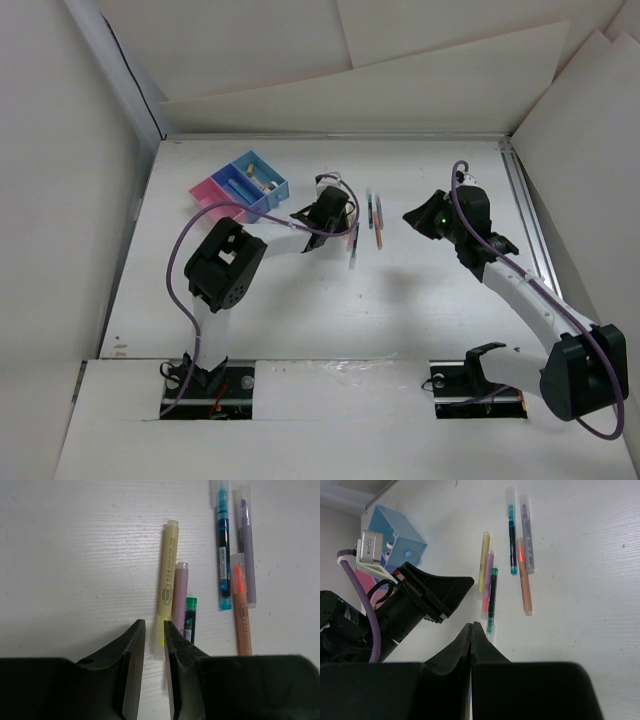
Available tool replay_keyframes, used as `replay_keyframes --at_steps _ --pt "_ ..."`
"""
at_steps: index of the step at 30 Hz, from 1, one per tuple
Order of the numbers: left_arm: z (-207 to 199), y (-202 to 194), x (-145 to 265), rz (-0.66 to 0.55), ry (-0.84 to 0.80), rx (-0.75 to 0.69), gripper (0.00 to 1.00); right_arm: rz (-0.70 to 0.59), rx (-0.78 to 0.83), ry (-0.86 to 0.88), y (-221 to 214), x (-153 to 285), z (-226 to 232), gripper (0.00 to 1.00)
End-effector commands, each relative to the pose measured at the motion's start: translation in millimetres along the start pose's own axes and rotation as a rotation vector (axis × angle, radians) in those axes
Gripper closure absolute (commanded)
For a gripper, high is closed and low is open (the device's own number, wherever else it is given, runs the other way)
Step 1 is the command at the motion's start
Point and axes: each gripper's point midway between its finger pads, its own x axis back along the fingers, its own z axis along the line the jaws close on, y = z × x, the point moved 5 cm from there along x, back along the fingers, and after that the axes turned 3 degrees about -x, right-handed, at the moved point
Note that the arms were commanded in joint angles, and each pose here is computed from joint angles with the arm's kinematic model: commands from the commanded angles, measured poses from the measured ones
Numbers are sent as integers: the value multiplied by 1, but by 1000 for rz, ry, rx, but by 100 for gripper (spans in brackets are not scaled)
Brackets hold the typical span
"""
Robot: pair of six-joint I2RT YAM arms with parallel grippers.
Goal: Sort the stationery into containers
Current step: Pick up the pen from the center of the board.
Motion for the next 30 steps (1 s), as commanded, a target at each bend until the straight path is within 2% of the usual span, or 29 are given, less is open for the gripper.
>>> replay_keyframes --at_steps 1,4,13,22,25,27,28,30 --pt "-19 20 13 -46 -90 14 81 -9 24 35 -1 -3 5 100" --pt "-19 8 2 -3 -69 -24 81 -9 24 35 -1 -3 5 100" --pt "-18 4 -9 15 -47 -41 81 -15 25 41 2 -3 8 100" --pt "-10 -5 -20 35 73 -109 80 -15 25 41 2 -3 8 100" --pt "-9 -11 -23 48 104 -127 79 -15 25 41 2 -3 8 92" --pt "-6 -14 -23 51 117 -130 82 -15 25 41 2 -3 8 87" --pt "-4 -13 -21 45 128 -122 97 -15 25 41 2 -3 8 85" --pt "-5 -7 -16 24 134 -109 100 -15 25 41 2 -3 8 84"
